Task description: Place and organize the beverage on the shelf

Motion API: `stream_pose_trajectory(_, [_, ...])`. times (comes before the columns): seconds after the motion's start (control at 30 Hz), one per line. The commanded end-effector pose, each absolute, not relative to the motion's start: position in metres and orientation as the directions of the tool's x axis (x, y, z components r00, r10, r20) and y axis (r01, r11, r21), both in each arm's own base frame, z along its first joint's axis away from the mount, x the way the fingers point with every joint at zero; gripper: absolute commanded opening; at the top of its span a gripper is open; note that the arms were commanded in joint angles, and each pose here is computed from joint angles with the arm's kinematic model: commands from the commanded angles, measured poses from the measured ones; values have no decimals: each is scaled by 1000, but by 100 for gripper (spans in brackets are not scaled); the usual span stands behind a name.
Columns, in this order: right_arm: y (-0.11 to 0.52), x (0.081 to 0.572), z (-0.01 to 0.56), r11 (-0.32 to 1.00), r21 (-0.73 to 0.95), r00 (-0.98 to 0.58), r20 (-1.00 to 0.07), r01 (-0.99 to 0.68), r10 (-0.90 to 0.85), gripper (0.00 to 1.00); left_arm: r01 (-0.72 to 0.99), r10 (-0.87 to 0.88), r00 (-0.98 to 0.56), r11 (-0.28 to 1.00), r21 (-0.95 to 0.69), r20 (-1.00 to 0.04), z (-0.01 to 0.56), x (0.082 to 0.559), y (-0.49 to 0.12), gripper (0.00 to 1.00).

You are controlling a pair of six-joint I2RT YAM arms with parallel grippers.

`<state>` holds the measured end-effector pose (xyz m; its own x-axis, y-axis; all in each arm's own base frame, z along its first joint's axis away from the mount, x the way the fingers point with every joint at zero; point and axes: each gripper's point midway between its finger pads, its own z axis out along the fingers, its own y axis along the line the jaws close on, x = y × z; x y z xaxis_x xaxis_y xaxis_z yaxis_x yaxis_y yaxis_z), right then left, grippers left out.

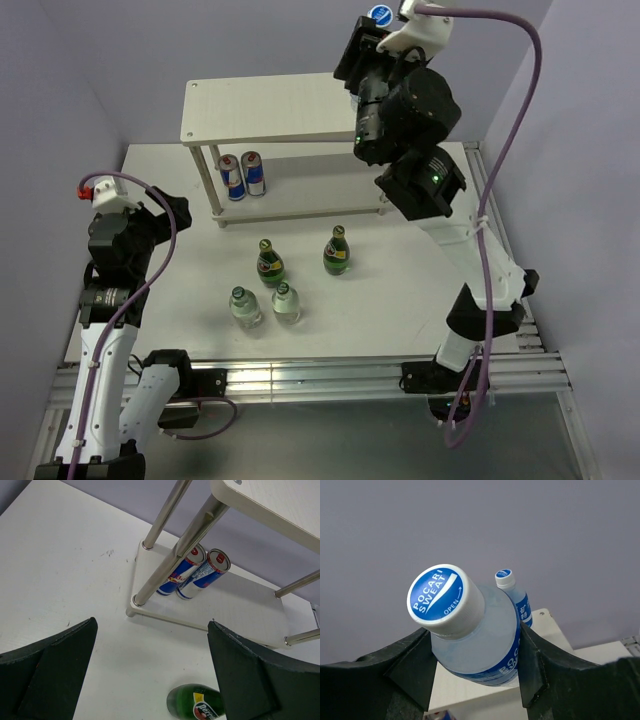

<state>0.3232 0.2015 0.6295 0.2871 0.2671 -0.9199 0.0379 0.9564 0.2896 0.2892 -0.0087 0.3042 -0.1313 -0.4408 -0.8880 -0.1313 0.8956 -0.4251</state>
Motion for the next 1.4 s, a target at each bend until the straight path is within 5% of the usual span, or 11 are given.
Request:
stream_pose_trajectory(0.0, [206,331,651,959,282,350,-897,-18,270,0,-111,-423,-98,904,-412,-901,316,287,-7,99])
stream_pose_trajectory(1.3, [222,455,546,932,361,159,-919,-28,361,0,-138,-424,-94,902,-410,-901,313,287,1,99])
stream_pose_trajectory(1.37, [223,458,542,933,358,152,-922,-24,357,6,-137,-424,-96,902,-410,-901,312,287,1,99])
